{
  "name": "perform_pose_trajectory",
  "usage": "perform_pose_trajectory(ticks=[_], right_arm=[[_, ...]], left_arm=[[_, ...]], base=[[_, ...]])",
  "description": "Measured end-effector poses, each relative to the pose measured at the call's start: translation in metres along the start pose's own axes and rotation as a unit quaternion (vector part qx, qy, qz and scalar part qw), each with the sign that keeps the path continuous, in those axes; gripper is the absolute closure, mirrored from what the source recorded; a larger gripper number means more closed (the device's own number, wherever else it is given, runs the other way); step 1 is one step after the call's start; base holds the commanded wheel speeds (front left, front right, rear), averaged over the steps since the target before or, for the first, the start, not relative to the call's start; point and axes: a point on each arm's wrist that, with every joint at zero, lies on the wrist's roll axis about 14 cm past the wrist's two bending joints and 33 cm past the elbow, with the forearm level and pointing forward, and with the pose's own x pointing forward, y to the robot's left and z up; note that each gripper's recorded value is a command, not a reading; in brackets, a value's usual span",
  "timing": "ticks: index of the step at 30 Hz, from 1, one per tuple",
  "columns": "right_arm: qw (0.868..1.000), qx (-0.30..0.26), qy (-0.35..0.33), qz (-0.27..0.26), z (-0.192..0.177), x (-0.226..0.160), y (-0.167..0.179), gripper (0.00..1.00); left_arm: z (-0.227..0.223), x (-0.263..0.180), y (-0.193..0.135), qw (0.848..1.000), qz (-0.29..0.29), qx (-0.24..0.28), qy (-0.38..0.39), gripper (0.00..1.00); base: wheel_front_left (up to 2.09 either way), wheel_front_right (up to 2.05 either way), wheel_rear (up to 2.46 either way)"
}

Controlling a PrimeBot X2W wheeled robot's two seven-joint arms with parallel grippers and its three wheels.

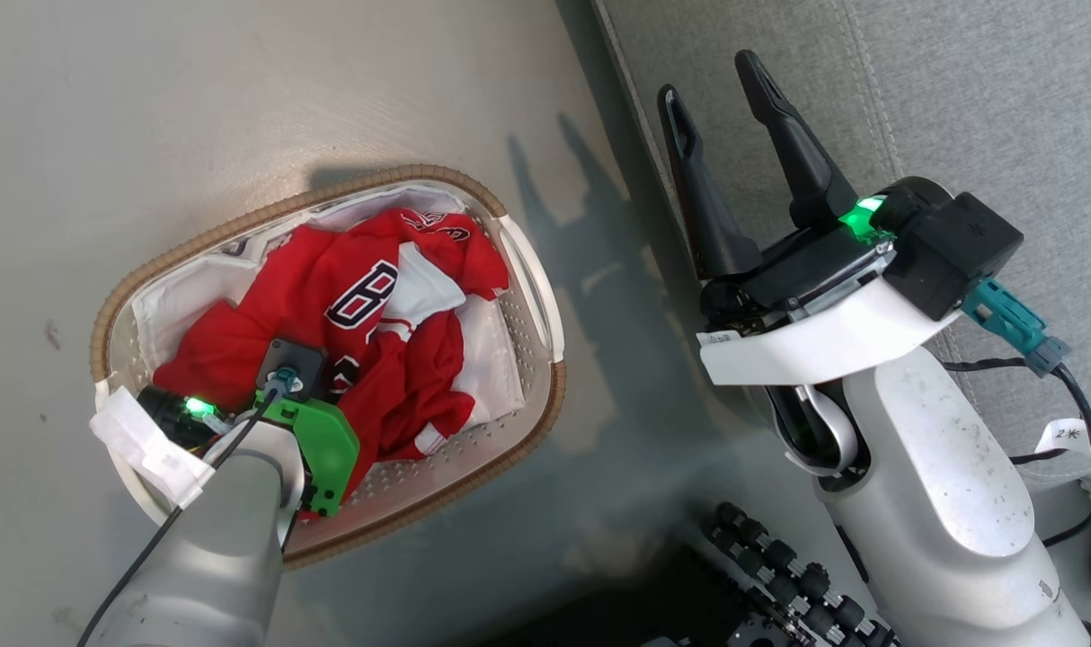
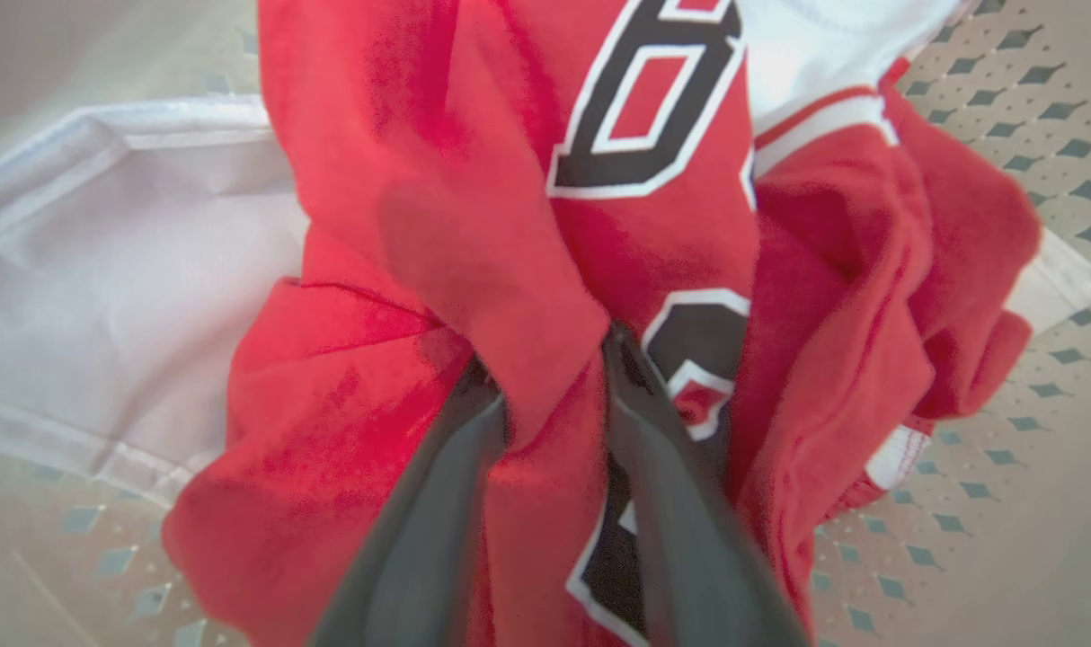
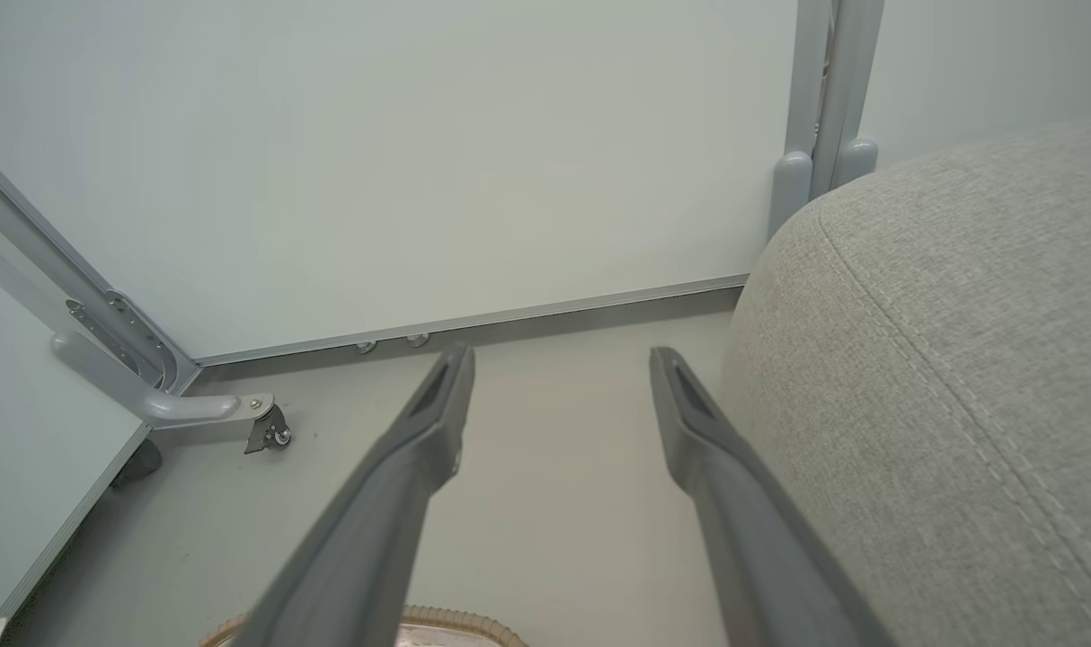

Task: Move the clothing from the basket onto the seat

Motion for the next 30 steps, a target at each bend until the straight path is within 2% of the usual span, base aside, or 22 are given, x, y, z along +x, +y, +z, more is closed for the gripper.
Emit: perform_pose_trajectory(ticks=[9,18,30], right_arm=[[1.000,-0.005,-0.011,0.000,0.018,-0.009,0.006,0.00],[1.000,-0.003,-0.019,-0.013,0.036,-0.033,0.011,0.00],[1.000,-0.010,-0.021,-0.001,0.049,-0.068,0.035,0.00]], left_arm=[[0.015,-0.019,-0.011,0.999,0.003,-0.021,-0.026,1.00],[0.065,-0.061,-0.028,0.990,0.011,-0.039,-0.132,1.00],[0.121,-0.144,-0.039,0.959,0.040,-0.065,-0.273,1.00]], base=[[0.00,0.00,0.00],[0.00,0.00,0.00],[0.00,0.00,0.00]])
